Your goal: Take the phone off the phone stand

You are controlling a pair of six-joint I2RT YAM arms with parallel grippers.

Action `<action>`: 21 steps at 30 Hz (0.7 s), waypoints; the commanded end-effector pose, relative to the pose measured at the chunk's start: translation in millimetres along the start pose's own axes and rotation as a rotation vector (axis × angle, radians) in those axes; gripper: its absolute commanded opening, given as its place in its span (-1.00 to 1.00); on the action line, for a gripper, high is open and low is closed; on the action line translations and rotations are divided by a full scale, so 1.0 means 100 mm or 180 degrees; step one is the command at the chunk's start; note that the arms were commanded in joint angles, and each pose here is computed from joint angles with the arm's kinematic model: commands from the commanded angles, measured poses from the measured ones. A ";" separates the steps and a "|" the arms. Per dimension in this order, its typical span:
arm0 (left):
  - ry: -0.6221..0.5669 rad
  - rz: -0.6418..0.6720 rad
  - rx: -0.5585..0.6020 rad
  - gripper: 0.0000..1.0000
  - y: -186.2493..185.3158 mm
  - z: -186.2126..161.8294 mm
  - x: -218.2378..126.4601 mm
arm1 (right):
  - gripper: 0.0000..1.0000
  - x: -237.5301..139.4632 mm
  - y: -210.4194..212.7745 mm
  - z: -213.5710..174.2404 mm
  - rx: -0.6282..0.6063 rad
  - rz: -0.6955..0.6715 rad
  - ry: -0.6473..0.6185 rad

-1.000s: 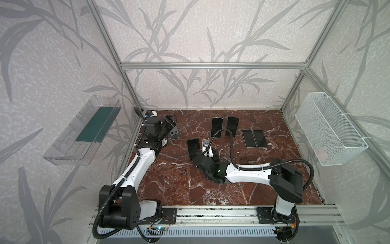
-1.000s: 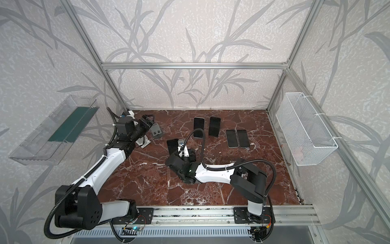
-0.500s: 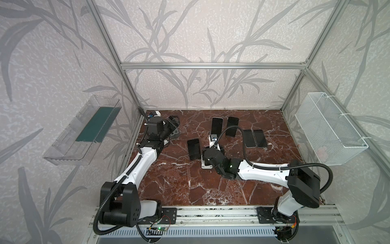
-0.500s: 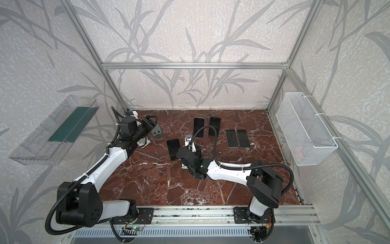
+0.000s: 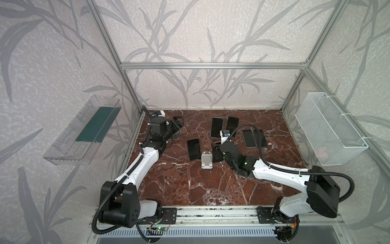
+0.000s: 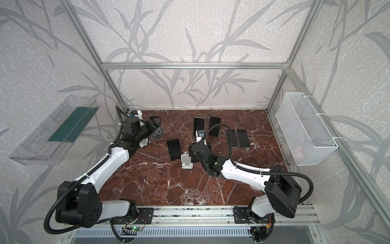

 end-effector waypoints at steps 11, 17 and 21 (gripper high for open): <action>0.0226 -0.0272 0.0888 0.65 -0.61 -0.50 -0.11 | 0.34 -0.59 -1.23 0.04 0.0004 -0.0354 0.0494; 0.0393 -0.0407 0.0810 0.65 -0.67 -0.62 -0.06 | 0.34 -0.72 -1.66 -0.18 0.0323 -0.0650 0.0710; 0.0511 -0.0476 0.0749 0.66 -0.70 -0.65 -0.03 | 0.33 -0.71 -1.79 -0.23 0.0476 -0.0724 0.0916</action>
Point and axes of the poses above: each gripper's point midway between its finger pads, its own x axis out along the fingers, its own y axis along the line the jaws close on, z = x × y, the point moved 7 cm from there along -x, back along the fingers, and after that the axes turned 4 degrees about -x, right-handed, at the moved point
